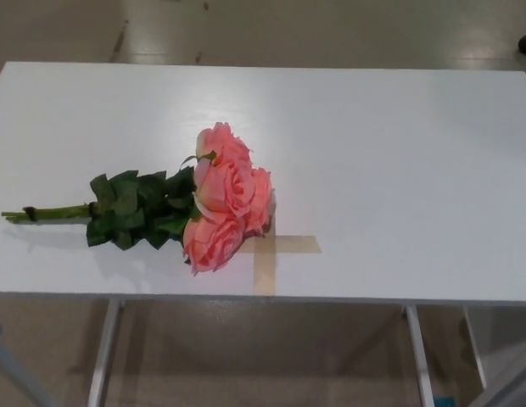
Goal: Use the left hand to pick up the rose and passes it to a human.
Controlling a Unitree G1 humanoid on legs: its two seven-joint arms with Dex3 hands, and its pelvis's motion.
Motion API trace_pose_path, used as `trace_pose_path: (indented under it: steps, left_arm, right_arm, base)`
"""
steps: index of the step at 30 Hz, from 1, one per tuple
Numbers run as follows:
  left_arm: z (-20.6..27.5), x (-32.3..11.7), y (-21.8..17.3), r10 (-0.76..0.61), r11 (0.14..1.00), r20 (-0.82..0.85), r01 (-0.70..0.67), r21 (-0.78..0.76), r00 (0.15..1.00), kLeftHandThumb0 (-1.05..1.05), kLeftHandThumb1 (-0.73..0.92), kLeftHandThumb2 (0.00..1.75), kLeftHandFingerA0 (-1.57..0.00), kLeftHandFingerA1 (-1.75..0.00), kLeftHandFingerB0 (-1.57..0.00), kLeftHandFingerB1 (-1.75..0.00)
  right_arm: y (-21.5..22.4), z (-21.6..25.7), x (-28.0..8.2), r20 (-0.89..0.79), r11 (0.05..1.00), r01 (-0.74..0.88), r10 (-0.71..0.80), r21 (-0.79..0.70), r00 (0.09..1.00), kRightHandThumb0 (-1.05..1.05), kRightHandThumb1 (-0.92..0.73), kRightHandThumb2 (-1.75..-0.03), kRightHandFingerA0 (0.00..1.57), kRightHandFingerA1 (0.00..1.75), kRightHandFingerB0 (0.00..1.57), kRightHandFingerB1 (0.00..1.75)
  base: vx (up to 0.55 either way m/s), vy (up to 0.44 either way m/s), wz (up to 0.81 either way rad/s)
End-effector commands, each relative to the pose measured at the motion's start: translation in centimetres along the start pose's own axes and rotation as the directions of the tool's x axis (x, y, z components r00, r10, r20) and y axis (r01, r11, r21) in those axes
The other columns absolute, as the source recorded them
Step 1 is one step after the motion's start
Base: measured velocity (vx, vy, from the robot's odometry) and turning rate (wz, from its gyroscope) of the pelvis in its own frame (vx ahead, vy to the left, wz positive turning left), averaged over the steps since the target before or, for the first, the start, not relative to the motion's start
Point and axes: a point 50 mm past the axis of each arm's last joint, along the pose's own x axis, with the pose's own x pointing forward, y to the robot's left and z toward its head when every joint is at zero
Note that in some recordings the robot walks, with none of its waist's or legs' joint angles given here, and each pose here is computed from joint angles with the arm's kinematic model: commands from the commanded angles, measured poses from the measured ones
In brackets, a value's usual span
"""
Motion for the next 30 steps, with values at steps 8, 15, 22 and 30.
trace_pose_path:
  steps: [8,15,22,30]
  left_arm:
    - [9.2,-3.4,0.6,0.010,0.997,0.457,-0.046,0.068,0.889,-0.69,0.40,0.69,0.00,-0.21,0.00,0.00]
    - [12.2,-4.3,0.3,0.006,0.992,0.564,-0.078,0.104,0.826,-0.76,0.45,0.73,0.00,-0.16,0.00,-0.03]
    - [15.7,-4.2,-0.2,-0.034,0.980,0.641,-0.101,0.172,0.767,-0.83,0.51,0.75,0.00,-0.05,0.00,0.00]
    - [19.0,-2.9,-1.0,-0.114,0.960,0.709,-0.106,0.259,0.696,-0.80,0.49,0.77,0.00,-0.22,0.00,-0.27]
  right_arm:
    - [-0.2,0.1,-0.1,0.025,0.999,0.046,-0.046,-0.006,0.999,-0.61,-0.79,-0.64,0.51,0.39,0.23,0.30]
    - [-0.8,0.2,0.1,-0.006,0.989,0.141,-0.141,0.034,0.990,-0.61,-0.78,-0.65,0.51,0.36,0.24,0.30]
    - [-1.7,0.7,0.2,-0.029,0.957,0.282,-0.281,0.062,0.959,-0.61,-0.78,-0.64,0.48,0.35,0.26,0.30]
    - [-2.2,0.9,0.2,-0.022,0.946,0.302,-0.301,0.118,0.953,-0.62,-0.76,-0.64,0.51,0.36,0.29,0.31]
  base:
    - [0.00,0.000,0.00]
    - [0.00,0.000,0.00]
    - [0.00,0.000,0.00]
    - [0.00,0.000,0.00]
